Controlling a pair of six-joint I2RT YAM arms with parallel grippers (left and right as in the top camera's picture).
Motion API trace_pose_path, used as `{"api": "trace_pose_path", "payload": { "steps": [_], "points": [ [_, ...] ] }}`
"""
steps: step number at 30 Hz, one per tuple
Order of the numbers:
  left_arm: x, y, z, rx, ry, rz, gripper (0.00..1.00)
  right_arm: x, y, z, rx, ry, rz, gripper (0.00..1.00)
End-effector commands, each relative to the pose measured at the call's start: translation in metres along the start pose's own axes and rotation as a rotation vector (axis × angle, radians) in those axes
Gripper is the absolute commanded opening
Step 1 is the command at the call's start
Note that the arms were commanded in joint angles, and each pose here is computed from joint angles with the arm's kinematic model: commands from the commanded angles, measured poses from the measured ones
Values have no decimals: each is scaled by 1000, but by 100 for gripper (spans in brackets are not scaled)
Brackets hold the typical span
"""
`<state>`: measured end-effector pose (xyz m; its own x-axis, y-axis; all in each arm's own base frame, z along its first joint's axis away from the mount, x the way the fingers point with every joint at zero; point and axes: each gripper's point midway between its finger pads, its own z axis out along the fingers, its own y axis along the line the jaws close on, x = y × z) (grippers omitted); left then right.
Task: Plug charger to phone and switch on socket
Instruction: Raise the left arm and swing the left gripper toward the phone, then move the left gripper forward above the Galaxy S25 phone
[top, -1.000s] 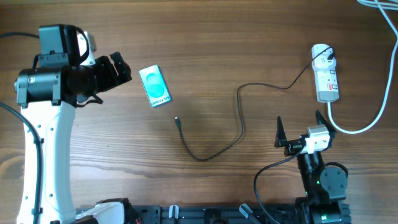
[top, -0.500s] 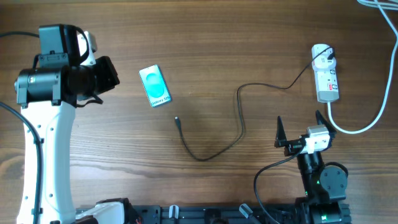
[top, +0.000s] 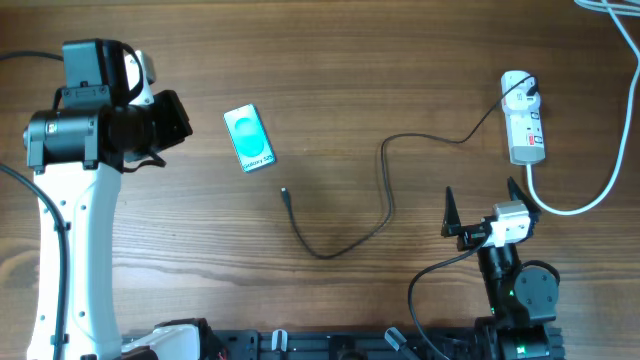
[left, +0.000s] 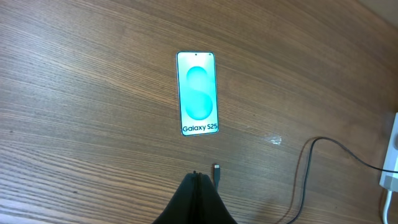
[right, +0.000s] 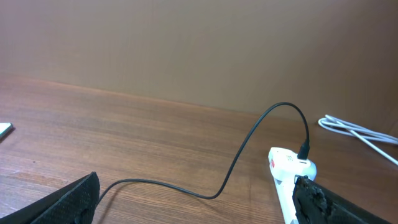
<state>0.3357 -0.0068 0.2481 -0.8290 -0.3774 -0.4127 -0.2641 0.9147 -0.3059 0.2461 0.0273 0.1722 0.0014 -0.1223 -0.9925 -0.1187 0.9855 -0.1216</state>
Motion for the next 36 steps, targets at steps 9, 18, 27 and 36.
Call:
{"api": "trace_pose_path", "payload": {
  "steps": [9,18,27,36],
  "points": [
    [1,4,32,-24,91,-22,4,-3,1,-1,-6,-14,-9,100],
    [2,6,39,-31,112,-26,13,-3,1,-1,-6,-14,-9,100],
    [2,6,39,-31,112,-26,19,-3,1,-1,-6,-14,-9,100],
    [3,6,39,-33,116,-27,22,-3,1,-1,-6,-14,-9,100]
  ]
}}
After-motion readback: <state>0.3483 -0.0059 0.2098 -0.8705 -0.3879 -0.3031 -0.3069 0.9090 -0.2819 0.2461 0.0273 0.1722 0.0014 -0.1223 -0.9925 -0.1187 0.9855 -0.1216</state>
